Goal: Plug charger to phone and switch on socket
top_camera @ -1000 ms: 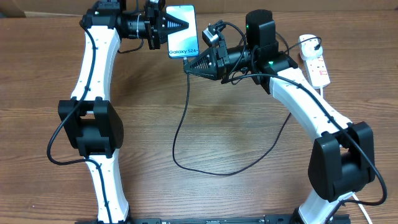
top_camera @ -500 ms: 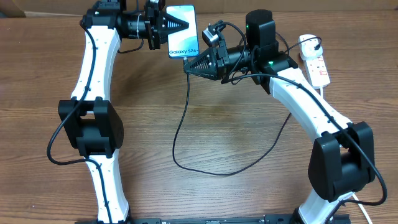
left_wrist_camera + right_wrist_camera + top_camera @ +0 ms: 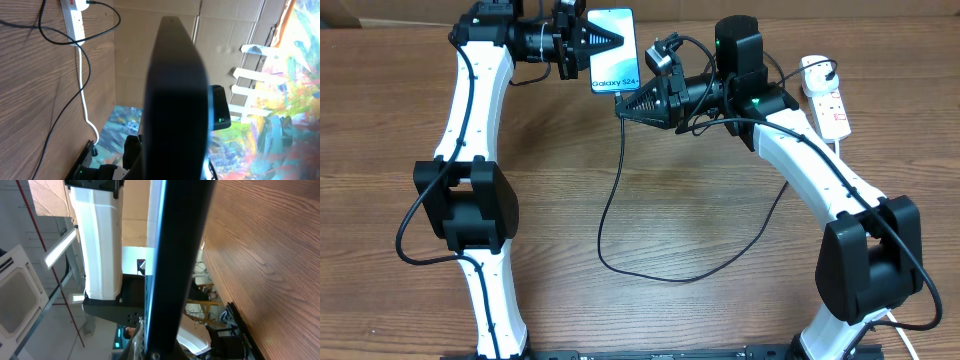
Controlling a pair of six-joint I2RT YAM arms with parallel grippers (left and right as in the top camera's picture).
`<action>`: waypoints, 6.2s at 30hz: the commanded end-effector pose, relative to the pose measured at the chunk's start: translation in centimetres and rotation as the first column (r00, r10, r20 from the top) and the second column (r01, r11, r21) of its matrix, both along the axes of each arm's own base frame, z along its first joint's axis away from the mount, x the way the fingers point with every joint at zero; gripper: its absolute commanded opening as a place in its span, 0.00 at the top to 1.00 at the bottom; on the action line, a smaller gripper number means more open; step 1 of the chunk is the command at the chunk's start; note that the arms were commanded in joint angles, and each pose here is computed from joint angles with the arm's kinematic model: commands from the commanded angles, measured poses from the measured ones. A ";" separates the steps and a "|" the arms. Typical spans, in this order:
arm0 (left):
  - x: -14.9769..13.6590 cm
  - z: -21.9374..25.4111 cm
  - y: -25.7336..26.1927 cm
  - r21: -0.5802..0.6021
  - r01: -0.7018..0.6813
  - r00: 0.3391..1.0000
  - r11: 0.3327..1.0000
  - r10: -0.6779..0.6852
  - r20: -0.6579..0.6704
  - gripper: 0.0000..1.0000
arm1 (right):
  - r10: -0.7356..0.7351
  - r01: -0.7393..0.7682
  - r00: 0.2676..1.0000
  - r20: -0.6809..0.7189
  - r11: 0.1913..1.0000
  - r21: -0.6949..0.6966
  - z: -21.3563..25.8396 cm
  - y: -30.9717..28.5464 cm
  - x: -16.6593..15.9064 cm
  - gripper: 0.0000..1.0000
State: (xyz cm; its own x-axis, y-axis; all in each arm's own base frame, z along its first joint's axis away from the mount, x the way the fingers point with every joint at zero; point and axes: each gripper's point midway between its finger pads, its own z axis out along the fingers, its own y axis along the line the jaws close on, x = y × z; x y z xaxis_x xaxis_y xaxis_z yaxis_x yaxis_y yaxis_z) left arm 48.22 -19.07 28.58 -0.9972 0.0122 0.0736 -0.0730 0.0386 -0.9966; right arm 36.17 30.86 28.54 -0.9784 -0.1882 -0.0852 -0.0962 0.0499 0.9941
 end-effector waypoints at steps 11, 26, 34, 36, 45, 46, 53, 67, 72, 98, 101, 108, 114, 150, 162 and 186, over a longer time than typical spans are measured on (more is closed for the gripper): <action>-1.0 1.9 -1.0 -0.036 0.047 0.996 0.998 -0.044 0.075 0.96 | -0.004 0.004 1.000 0.018 1.000 0.003 0.5 0.2 0.0 0.96; -1.2 2.0 -1.0 -0.048 0.053 0.997 0.997 -0.050 0.062 0.96 | -0.032 0.032 0.999 0.031 0.999 -0.002 0.4 0.2 0.6 0.96; -1.5 1.9 -1.0 -0.048 0.054 0.996 0.997 -0.051 0.067 0.96 | -0.039 0.039 0.999 0.031 0.999 0.021 1.7 0.3 0.9 0.96; -1.5 1.8 -1.0 -0.048 0.054 0.996 0.997 -0.050 0.067 0.96 | -0.047 0.046 0.999 0.025 0.999 0.020 1.7 0.4 1.1 0.96; -1.5 1.8 -1.1 -0.048 0.056 0.995 0.997 -0.052 0.080 0.96 | -0.059 0.059 0.998 -0.012 0.998 0.005 1.4 0.4 1.2 0.96; -1.6 1.8 -1.1 -0.048 0.058 0.995 0.997 -0.054 0.078 0.96 | -0.059 0.059 0.998 -0.012 0.998 0.005 1.4 0.4 1.2 0.96; -2.0 1.8 -1.7 -0.048 0.069 0.996 0.996 -0.067 0.055 0.96 | -0.070 0.070 0.998 -0.010 0.998 0.003 1.4 0.4 1.4 0.96; -2.2 1.7 -1.8 -0.048 0.071 0.997 0.996 -0.070 0.030 0.96 | -0.083 0.083 0.997 -0.002 0.997 0.000 1.3 0.4 1.6 0.96; -2.2 1.7 -1.9 -0.048 0.072 0.997 0.996 -0.070 0.030 0.96 | -0.085 0.085 0.996 -0.010 0.996 -0.002 1.3 0.4 1.6 0.96; -2.4 1.7 -2.2 -0.049 0.080 0.996 0.996 -0.078 0.041 0.96 | -0.102 0.102 0.995 -0.021 0.995 -0.002 1.3 -0.4 2.2 0.87; -2.4 1.7 -2.2 -0.048 0.079 0.996 0.996 -0.077 0.041 0.96 | -0.101 0.101 0.995 -0.021 0.995 -0.002 1.3 -0.5 2.2 0.80; -2.3 1.7 -2.1 -0.048 0.077 0.996 0.996 -0.075 0.043 0.96 | -0.095 0.095 0.995 -0.022 0.995 0.000 1.3 -0.5 2.1 0.70; -1.8 1.7 -1.5 -0.045 0.064 0.995 0.997 -0.060 0.077 0.96 | -0.096 0.096 0.995 -0.034 0.995 -0.006 1.2 -0.7 2.1 0.59; 0.8 -7.5 -2.0 0.256 -0.041 0.992 0.966 0.009 0.125 0.96 | -0.373 0.311 0.923 -0.096 0.868 -0.386 -9.5 -11.6 3.9 0.29; 1.5 -14.4 -2.8 0.281 0.011 0.993 0.960 -0.044 0.113 0.96 | -0.420 0.330 0.905 -0.063 0.789 -0.518 -12.0 -13.7 3.6 0.27; 0.5 -23.6 -4.7 0.362 0.093 0.991 0.928 -0.120 0.054 0.96 | -0.408 0.310 0.910 -0.069 0.784 -0.537 -12.5 -14.0 2.9 0.27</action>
